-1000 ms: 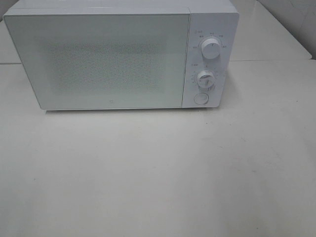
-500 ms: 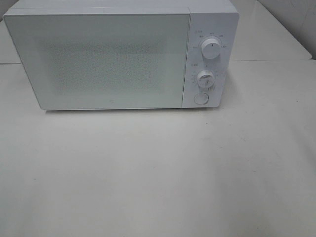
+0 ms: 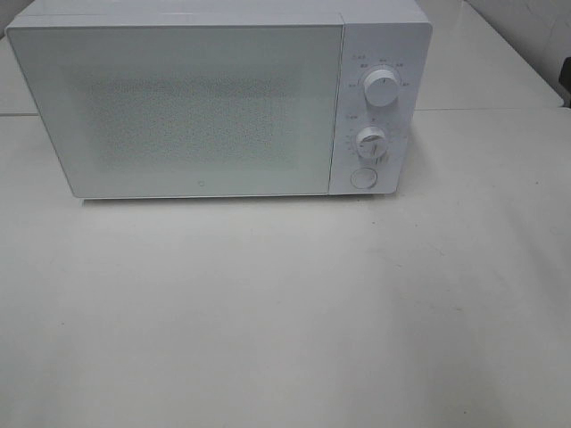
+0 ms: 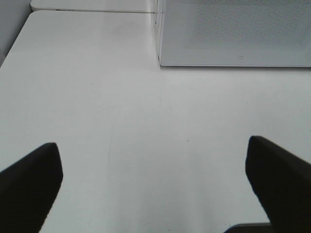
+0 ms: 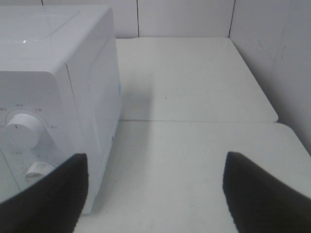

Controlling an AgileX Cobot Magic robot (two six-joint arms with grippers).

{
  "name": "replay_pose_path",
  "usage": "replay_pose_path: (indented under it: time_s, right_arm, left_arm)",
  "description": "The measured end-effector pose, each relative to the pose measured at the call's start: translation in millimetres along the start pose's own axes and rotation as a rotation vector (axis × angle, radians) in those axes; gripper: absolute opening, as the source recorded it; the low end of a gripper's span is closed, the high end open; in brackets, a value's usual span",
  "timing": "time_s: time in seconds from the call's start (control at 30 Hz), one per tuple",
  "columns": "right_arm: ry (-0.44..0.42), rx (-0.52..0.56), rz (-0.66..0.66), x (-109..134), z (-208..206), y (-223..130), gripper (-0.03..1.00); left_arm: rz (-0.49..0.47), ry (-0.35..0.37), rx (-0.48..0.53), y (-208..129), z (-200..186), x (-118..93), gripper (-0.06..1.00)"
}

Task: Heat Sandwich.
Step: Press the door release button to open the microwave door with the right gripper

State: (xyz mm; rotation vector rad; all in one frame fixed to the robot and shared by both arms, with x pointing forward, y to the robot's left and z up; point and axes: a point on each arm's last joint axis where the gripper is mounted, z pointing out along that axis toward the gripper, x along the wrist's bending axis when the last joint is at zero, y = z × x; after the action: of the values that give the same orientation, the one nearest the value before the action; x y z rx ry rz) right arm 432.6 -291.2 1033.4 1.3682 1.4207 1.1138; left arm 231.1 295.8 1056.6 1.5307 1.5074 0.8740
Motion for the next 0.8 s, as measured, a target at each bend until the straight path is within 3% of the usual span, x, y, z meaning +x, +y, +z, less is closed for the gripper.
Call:
replay_pose_path:
  time_s: [0.17,0.4,0.8]
  right_arm:
    - [0.003,-0.065,0.011,0.1,2.7,-18.8,0.75]
    - [-0.005,-0.063,0.025,4.3,13.2,-44.3,0.75]
    - [0.062,-0.023,-0.026,52.6,35.1,-79.9,0.75]
  left_arm:
    - [0.000,0.000,0.000,0.0,0.0,0.0,0.97]
    - [0.000,0.000,0.000,0.0,0.0,0.0,0.97]
    - [0.000,0.000,0.000,0.0,0.0,0.0,0.97]
